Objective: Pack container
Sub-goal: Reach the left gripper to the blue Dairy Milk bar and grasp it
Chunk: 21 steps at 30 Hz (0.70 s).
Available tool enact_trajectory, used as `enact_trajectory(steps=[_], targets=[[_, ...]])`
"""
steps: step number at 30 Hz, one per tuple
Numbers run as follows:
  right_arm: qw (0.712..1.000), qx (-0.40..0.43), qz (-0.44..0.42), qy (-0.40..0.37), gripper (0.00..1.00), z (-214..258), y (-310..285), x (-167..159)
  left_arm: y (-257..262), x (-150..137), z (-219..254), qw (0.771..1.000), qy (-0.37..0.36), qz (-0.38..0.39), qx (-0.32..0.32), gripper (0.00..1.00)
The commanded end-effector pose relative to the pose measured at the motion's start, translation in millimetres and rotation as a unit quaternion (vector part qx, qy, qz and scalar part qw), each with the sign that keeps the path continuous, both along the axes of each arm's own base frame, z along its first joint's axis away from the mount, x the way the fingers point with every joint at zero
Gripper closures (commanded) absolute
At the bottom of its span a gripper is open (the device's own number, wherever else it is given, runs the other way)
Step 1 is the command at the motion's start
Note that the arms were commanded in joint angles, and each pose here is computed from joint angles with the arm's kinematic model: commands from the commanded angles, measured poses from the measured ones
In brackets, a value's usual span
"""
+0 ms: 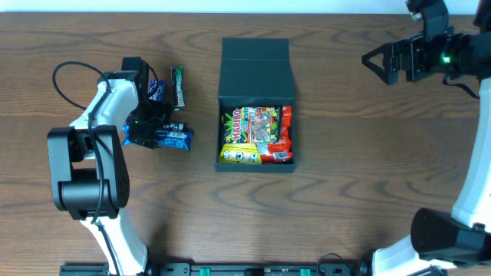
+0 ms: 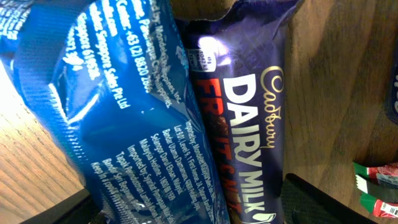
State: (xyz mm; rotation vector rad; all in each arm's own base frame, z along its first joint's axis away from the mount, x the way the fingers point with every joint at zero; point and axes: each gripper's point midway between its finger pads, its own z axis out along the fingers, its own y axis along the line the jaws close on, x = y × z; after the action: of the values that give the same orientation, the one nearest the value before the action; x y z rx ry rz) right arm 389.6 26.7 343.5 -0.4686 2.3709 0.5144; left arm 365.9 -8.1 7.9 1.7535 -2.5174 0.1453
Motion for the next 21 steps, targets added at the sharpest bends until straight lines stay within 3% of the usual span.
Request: enact_trajectory(steps=[1,9,18,21], targets=[[1.000,0.005,0.004,-0.003,0.01,1,-1,1,7,-4,-8,1.000,0.011,-0.015,0.015,0.21],[1.000,0.005,0.004,-0.004,0.01,1,-1,1,6,-14,-14,0.999,0.025,-0.018,0.013,0.34],[1.000,0.006,0.004,-0.004,0.01,1,-1,1,6,-16,-15,0.999,0.026,-0.034,0.011,0.40],[1.000,0.005,0.004,-0.004,0.01,1,-1,1,6,-17,-15,0.999,0.027,-0.040,0.010,0.48]])
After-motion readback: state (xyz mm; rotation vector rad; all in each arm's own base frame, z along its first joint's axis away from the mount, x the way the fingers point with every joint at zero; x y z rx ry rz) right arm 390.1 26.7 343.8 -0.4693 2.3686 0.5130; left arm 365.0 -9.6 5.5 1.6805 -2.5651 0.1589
